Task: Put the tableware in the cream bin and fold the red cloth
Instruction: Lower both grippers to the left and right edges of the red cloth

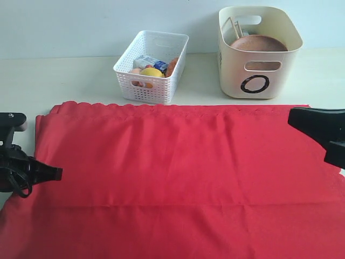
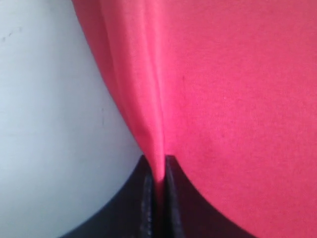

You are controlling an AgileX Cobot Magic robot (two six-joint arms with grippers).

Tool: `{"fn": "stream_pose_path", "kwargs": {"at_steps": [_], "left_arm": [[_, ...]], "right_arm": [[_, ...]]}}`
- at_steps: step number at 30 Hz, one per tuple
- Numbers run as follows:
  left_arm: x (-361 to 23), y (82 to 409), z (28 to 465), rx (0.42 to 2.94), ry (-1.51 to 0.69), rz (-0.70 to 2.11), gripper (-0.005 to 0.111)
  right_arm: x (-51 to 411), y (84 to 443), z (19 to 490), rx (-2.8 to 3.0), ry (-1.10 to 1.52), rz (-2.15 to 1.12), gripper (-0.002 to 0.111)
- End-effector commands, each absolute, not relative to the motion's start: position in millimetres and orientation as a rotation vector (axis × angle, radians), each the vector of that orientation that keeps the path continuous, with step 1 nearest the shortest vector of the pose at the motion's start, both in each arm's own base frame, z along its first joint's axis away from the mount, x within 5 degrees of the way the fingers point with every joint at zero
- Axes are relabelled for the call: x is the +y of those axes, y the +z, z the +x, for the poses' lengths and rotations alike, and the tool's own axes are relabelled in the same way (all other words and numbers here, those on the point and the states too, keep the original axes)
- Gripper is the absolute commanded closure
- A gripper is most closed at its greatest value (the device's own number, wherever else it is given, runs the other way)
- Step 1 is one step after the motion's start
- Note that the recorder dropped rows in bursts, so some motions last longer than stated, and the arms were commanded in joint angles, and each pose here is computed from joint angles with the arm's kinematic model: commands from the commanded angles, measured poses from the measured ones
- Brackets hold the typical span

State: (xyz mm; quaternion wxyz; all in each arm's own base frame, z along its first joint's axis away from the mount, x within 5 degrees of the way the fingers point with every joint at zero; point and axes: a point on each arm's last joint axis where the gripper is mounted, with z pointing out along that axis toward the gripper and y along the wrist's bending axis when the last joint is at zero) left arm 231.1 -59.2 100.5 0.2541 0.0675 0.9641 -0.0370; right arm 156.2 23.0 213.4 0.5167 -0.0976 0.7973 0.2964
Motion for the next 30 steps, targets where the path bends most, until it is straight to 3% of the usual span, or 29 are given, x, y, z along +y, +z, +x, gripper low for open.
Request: {"fn": "stream_pose_path", "kwargs": {"at_steps": [1, 8, 15, 21, 30], "left_arm": [[-49.8, 109.8, 239.1, 2.582, -0.073, 0.197, 0.107], [-18.2, 115.4, 247.3, 2.564, -0.031, 0.006, 0.107], [-18.2, 115.7, 247.1, 2.565, -0.032, 0.007, 0.107], [-18.6, 119.7, 245.4, 2.567, -0.039, 0.008, 0.107], [-27.1, 127.7, 241.9, 2.563, -0.064, 0.051, 0.107]], "right_arm": [[20.4, 203.0, 168.5, 1.981, 0.772, -0.236, 0.108], [43.2, 178.0, 193.2, 2.148, 0.836, -0.397, 0.108], [81.5, 137.1, 222.7, 2.416, 0.595, -0.576, 0.108], [87.9, 105.5, 239.2, 2.57, 0.385, -0.587, 0.108], [89.0, 92.1, 243.9, 2.622, 0.39, -0.568, 0.108]]}}
